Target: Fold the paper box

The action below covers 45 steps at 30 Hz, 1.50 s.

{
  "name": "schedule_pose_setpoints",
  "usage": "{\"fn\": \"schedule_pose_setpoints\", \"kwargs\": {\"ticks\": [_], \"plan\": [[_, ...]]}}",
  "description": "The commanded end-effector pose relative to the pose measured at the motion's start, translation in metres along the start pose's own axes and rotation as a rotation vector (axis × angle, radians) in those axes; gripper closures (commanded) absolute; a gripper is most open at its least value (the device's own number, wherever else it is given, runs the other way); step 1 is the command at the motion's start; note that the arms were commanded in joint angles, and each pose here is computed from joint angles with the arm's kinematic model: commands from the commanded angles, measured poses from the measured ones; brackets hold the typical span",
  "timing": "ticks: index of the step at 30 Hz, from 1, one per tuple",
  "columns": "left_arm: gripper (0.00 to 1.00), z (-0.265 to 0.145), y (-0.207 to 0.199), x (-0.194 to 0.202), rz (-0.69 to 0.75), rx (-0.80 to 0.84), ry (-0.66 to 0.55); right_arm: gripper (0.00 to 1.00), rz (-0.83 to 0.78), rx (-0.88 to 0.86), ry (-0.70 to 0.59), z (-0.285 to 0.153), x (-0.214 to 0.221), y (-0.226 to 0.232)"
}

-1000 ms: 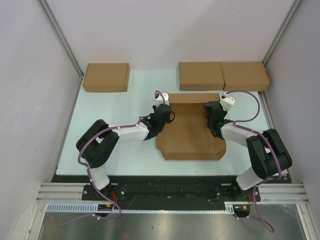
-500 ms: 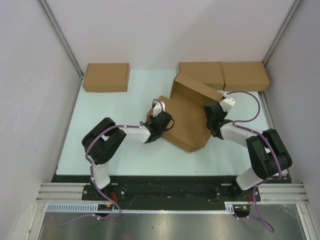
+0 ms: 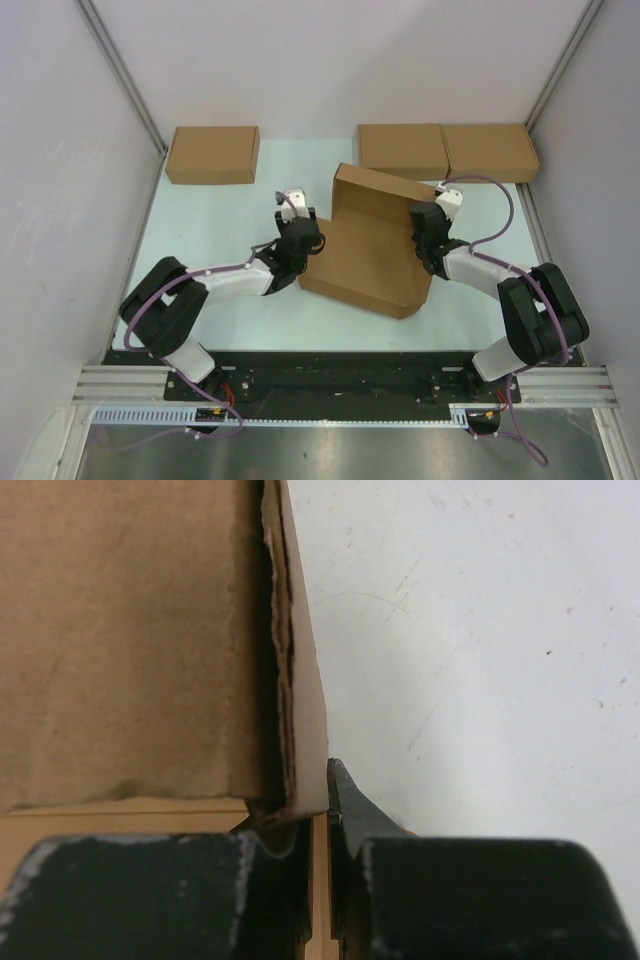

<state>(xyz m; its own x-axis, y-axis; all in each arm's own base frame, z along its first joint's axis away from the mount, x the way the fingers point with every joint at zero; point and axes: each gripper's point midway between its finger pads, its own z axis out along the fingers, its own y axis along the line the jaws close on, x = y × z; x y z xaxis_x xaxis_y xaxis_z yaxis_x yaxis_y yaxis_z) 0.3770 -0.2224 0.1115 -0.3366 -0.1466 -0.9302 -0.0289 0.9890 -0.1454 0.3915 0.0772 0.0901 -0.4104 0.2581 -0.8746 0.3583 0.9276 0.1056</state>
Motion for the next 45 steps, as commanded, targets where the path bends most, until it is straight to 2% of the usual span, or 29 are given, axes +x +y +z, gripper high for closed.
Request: {"fn": "schedule_pose_setpoints", "kwargs": {"ticks": [1,3,5,8,9,10,12,17,21,25,34,37,38,40,41,45], "plan": [[0.46,-0.013,0.009,-0.067,-0.107,0.005,-0.190,1.00,-0.073,-0.096,0.012,-0.016,-0.007,0.011],[0.44,-0.016,0.001,-0.078,-0.102,0.064,-0.220,1.00,-0.082,-0.102,0.022,-0.020,-0.007,0.011],[0.44,-0.015,-0.006,-0.067,-0.037,0.128,-0.214,1.00,-0.091,-0.106,0.043,-0.021,-0.006,0.011],[0.42,-0.014,-0.004,-0.048,-0.040,0.165,-0.238,1.00,-0.098,-0.116,0.068,-0.024,-0.003,0.014],[0.42,-0.017,-0.011,-0.054,-0.070,0.216,-0.282,1.00,-0.095,-0.118,0.070,-0.025,-0.003,0.014],[0.42,-0.017,-0.009,-0.038,-0.058,0.231,-0.261,1.00,-0.096,-0.124,0.069,-0.026,-0.003,0.015],[0.42,-0.020,-0.019,-0.034,-0.074,0.299,-0.267,1.00,-0.098,-0.125,0.077,-0.026,-0.001,0.015],[0.42,-0.014,-0.023,-0.024,-0.056,0.317,-0.273,1.00,-0.117,-0.135,0.098,-0.029,0.005,0.016],[0.41,-0.007,-0.040,-0.031,-0.060,0.365,-0.269,1.00,-0.131,-0.136,0.106,-0.029,0.009,0.017],[0.40,-0.002,-0.045,-0.050,-0.073,0.353,-0.328,1.00,-0.136,-0.149,0.109,-0.030,0.010,0.020],[0.43,0.034,-0.063,-0.048,-0.015,0.297,-0.248,1.00,-0.138,-0.169,0.110,-0.032,0.011,0.025],[0.52,0.045,-0.065,-0.044,-0.037,0.277,-0.204,1.00,-0.142,-0.173,0.111,-0.032,0.012,0.026],[0.61,0.047,-0.064,-0.042,-0.035,0.270,-0.192,1.00,-0.144,-0.176,0.110,-0.032,0.012,0.028],[0.71,0.048,-0.065,-0.044,-0.062,0.261,-0.193,1.00,-0.147,-0.178,0.108,-0.033,0.012,0.029],[0.79,0.048,-0.064,-0.042,-0.069,0.253,-0.185,1.00,-0.148,-0.179,0.110,-0.033,0.014,0.030],[0.89,0.046,-0.058,-0.038,-0.137,0.216,-0.182,1.00,-0.148,-0.173,0.106,-0.035,0.015,0.032]]}}
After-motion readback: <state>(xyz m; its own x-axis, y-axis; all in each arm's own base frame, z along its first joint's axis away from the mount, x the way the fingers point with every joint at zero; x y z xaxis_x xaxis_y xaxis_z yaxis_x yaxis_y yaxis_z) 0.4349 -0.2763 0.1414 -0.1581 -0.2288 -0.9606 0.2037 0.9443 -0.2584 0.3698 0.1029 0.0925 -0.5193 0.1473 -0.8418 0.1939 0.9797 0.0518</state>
